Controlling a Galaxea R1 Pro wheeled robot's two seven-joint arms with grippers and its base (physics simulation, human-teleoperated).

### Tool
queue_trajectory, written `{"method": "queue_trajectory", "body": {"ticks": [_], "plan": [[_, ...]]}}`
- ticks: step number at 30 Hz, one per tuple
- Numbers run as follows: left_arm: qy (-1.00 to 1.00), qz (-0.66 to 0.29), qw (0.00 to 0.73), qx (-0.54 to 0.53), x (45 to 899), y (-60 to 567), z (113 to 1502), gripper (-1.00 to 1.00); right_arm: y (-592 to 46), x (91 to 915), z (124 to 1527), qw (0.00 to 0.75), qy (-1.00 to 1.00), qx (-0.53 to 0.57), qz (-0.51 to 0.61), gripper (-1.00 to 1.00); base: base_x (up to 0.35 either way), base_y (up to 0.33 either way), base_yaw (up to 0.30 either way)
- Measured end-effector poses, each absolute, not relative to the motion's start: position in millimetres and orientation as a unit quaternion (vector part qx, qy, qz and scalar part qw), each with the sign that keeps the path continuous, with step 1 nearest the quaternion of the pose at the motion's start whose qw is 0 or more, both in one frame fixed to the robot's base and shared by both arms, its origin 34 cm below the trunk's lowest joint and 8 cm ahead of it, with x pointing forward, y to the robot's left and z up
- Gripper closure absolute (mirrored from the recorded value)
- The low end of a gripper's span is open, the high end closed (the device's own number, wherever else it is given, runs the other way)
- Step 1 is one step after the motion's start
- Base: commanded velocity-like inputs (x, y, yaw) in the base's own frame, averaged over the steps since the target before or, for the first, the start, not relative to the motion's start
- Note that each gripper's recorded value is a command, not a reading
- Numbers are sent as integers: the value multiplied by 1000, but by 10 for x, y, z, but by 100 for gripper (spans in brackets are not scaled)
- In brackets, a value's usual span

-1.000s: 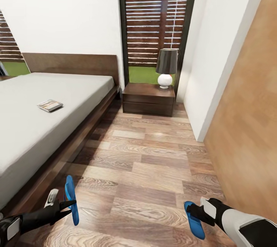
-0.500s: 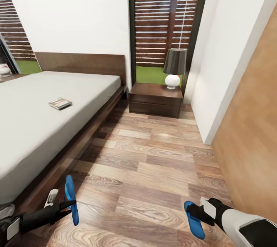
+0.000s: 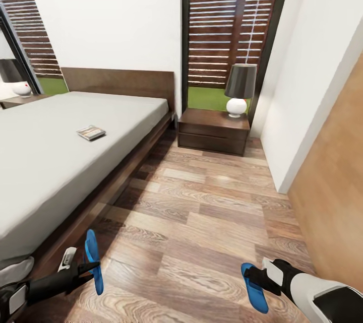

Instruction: In the bedroom, move the book from the bed onto either nightstand, and place the two sandals side by side next to the bed.

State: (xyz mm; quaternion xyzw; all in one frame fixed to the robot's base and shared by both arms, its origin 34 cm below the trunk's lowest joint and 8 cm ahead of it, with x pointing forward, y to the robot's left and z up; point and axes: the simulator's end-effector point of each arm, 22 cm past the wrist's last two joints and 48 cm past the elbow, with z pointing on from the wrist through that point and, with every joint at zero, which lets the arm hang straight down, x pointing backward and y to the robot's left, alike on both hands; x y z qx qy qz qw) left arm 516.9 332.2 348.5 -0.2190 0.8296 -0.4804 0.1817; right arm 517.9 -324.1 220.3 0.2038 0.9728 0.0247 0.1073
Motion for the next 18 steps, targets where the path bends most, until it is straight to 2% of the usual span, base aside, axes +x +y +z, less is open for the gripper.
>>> {"method": "queue_trajectory", "body": {"ticks": [18], "plan": [[830, -480, 182, -219, 5168, 3324, 3485, 100, -3242, 5179, 2203, 107, 973, 203, 24, 100, 0, 0, 161]]}}
